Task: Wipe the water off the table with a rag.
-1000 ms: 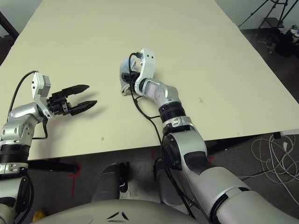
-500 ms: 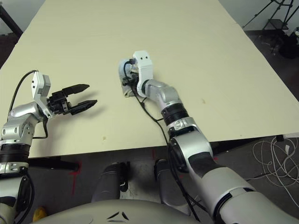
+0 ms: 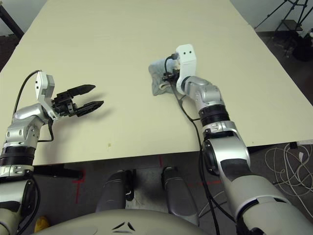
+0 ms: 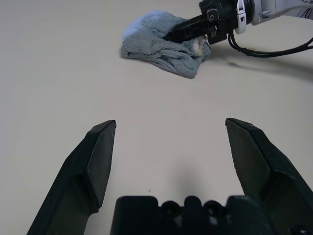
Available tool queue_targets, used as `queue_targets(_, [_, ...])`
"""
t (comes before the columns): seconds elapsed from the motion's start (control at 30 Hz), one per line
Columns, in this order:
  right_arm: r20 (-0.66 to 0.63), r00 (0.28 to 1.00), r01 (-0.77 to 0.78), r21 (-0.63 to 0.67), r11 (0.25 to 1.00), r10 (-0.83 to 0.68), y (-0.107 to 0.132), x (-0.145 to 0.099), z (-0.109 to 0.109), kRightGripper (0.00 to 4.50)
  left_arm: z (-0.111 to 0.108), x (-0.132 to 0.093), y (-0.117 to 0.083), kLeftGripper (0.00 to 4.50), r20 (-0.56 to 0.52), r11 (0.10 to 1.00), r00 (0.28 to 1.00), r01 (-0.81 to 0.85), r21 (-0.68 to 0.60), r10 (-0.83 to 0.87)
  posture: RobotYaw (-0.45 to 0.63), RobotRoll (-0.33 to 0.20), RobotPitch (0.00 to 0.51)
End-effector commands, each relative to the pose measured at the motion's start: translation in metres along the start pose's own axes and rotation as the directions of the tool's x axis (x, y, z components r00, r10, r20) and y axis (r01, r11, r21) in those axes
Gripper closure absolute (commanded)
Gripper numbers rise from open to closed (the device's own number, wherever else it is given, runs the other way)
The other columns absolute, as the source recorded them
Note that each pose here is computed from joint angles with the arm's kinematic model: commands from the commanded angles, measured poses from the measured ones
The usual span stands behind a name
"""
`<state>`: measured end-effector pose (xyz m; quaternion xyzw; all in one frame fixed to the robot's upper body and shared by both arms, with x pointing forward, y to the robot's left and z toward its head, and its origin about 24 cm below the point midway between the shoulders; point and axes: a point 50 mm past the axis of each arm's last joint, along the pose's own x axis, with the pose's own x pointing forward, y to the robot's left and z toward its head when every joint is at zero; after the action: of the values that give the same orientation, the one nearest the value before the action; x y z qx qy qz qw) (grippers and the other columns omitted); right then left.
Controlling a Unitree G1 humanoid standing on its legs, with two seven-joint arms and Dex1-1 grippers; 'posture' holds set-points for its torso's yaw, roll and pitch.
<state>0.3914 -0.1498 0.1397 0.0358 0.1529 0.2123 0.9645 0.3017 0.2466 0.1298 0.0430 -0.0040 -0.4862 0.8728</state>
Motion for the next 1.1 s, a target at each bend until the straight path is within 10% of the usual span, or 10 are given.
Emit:
queue_targets(0.03, [0.06,0.998,-0.026,0.065,0.998,0.022,-0.005,-0.013,0.016,4.38,-0.004,0.0,0.0,0.0,-0.016,1.0,1.0,0.009,-0.004,-0.009,-0.12,0.0,0.154])
queue_targets(0.43, [0.095,0.995,-0.039,-0.005,0.999,0.039,-0.035,-0.07,0.064,4.38,-0.006,0.002,0.001,0.0,-0.019,1.0,1.0,0.017,-0.01,-0.017,-0.14,0.0,0.16])
queue_targets(1.1, [-0.058,0.948,0.282,-0.294,0.913,-0.312,-0.115,-0.079,0.005,4.38,0.0,0.009,0.008,0.0,-0.006,0.999,1.0,0.031,0.011,-0.031,-0.15,0.0,0.129])
